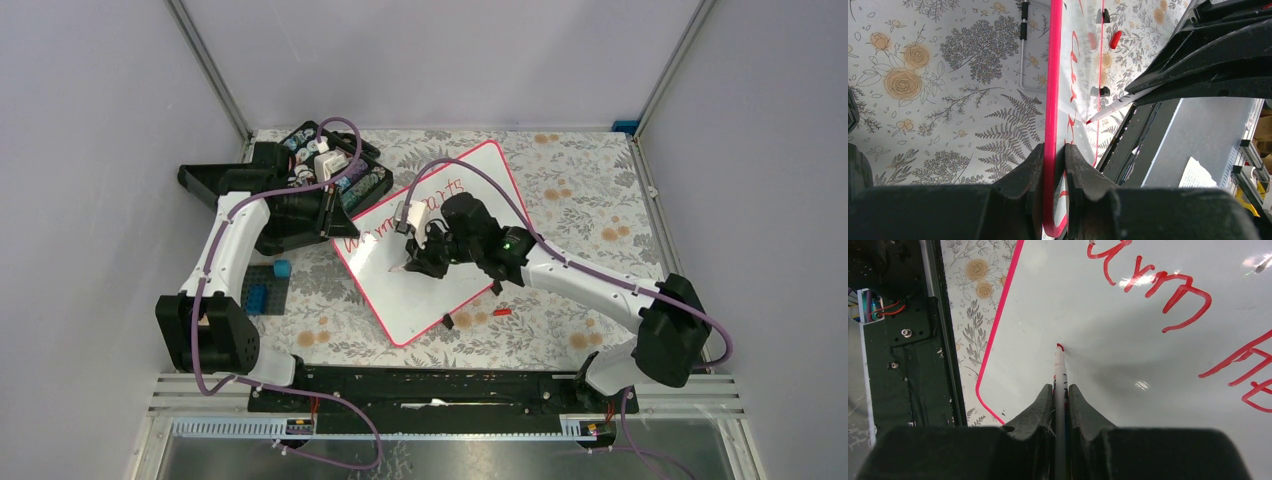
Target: Write a sentence on the whiteboard
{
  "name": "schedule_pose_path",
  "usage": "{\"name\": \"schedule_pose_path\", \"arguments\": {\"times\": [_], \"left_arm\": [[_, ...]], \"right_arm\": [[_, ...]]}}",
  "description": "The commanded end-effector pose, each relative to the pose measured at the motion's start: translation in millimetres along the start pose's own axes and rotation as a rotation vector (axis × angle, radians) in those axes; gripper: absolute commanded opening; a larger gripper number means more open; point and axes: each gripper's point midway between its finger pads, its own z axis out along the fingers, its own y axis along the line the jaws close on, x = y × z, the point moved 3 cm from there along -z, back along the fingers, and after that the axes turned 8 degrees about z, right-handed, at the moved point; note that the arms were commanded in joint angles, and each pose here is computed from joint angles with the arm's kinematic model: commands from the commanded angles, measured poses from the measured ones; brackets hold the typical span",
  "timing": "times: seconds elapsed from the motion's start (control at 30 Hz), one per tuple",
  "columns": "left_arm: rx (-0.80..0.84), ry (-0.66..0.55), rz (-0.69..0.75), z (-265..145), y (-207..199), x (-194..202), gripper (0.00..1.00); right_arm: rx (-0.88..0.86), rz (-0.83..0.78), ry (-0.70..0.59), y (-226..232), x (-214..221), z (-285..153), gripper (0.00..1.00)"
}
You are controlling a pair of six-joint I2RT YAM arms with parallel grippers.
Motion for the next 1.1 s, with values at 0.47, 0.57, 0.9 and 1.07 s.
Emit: {"name": "schedule_pose_path", "arguments": {"times": [0.47, 0.57, 0.9, 1.07], "left_arm": [[-0.015, 0.006, 0.050, 3.5, 8.0, 0.3, 0.00], [-0.015, 0.008, 0.047, 3.8, 8.1, 1.0, 0.00], [-0.012, 0.009, 0.044, 4.6, 8.8, 1.4, 0.00], [-0.012, 0.009, 0.042, 4.5, 8.4, 1.5, 0.00]], "right_arm": [[-0.039, -0.051, 0.025, 15.6, 5.5, 8.3, 0.00], [-0.034, -0.055, 0.034, 15.2, 11.5, 6.6, 0.00], [0.008, -0.073, 0.054, 11.6, 20.2, -3.7, 0.00], [0.040, -0.092, 0.047, 7.7, 14.2, -10.5, 0.00]]}}
